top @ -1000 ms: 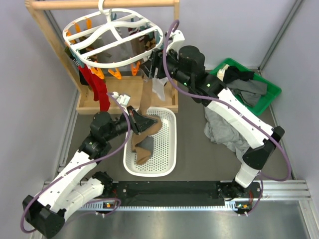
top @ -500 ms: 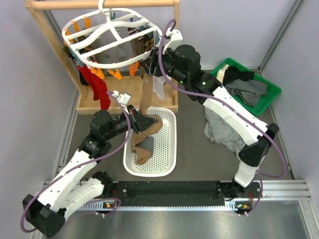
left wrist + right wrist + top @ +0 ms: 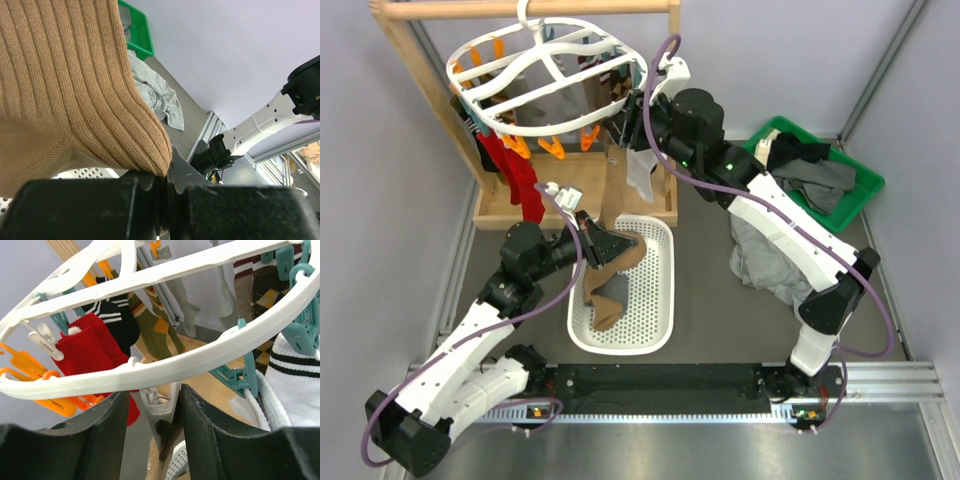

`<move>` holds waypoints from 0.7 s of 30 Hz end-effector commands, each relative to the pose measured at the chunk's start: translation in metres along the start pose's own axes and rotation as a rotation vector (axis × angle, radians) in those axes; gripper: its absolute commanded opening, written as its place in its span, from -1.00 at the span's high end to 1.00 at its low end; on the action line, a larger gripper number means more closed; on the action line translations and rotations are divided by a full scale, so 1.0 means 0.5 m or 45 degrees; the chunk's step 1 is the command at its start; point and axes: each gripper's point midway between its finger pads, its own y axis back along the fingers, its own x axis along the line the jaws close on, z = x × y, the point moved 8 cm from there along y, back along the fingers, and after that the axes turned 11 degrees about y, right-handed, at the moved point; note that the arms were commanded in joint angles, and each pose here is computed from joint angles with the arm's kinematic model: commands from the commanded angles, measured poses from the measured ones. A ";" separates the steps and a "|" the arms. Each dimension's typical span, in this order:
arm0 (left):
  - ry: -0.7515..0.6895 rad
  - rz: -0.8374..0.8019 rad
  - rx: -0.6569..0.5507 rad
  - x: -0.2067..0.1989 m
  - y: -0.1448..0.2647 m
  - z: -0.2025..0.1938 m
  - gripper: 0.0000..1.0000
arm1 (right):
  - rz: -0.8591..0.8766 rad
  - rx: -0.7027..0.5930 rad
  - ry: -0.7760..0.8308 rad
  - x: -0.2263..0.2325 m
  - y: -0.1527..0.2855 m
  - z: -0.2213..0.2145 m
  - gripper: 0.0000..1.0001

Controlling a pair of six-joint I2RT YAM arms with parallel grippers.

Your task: Remove the socks clipped to the hanger

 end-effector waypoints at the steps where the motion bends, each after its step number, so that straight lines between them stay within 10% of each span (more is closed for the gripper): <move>1: -0.043 -0.077 -0.051 -0.023 0.003 0.014 1.00 | -0.007 -0.142 -0.081 0.005 0.001 0.053 0.10; 4: -0.037 -0.071 -0.049 -0.018 0.002 0.012 1.00 | -0.022 -0.157 -0.120 0.005 -0.002 0.055 0.24; 8: -0.037 -0.064 -0.052 -0.015 0.002 0.011 1.00 | -0.035 -0.167 -0.147 0.003 -0.002 0.058 1.00; 21: 0.057 0.116 -0.025 0.049 0.002 -0.029 1.00 | -0.025 -0.141 -0.183 0.008 0.010 0.062 1.00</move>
